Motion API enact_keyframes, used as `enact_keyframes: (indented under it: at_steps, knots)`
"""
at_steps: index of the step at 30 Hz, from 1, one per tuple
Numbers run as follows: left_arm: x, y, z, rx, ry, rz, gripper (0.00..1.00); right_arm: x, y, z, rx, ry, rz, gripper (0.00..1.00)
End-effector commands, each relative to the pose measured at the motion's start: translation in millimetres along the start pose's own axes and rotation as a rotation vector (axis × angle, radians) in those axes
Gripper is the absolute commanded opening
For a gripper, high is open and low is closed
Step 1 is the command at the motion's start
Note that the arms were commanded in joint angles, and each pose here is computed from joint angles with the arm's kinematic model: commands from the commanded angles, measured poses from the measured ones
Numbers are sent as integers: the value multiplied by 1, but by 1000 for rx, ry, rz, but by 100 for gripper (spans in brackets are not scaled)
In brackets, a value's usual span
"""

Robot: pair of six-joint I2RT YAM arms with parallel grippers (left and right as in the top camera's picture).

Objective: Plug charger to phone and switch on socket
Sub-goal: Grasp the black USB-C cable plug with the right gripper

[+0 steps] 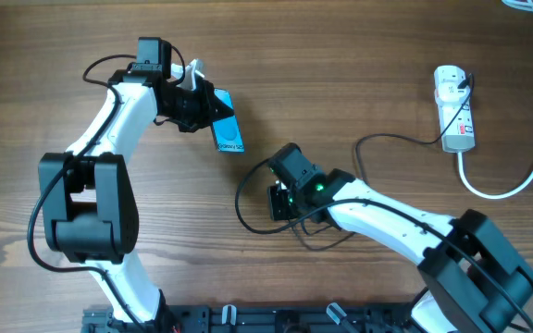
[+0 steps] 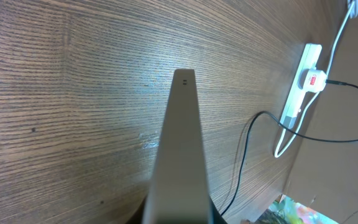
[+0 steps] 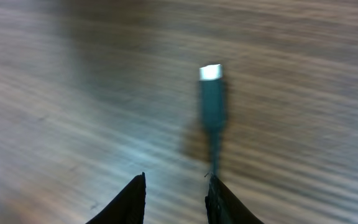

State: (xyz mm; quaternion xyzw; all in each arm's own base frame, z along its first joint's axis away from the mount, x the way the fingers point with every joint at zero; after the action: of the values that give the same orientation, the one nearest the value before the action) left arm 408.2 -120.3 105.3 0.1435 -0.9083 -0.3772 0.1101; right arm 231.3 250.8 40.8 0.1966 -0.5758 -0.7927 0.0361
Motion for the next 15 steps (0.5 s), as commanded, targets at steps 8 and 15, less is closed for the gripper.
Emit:
enact_keyframes:
  at_steps: [8,15]
  knots:
    - [-1,1,2,7,16,1,4,-8,-40,-21,127,-16,-46,22]
    - [-1,1,2,7,16,1,4,-12,-23,-16,161,56,47,25]
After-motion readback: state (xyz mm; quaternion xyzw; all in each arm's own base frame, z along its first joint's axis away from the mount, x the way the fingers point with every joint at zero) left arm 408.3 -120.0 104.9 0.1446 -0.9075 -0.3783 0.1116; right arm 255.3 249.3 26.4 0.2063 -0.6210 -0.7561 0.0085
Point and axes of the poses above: each gripper's point midway between its finger pads, its own y axis back along the fingers, its own z axis along the line the jaws close on, x = y × z, the point moved 3 cm from there along y, back along the fingers, and after that the axes turned 10 degrees about y, right-handed, at the moved point
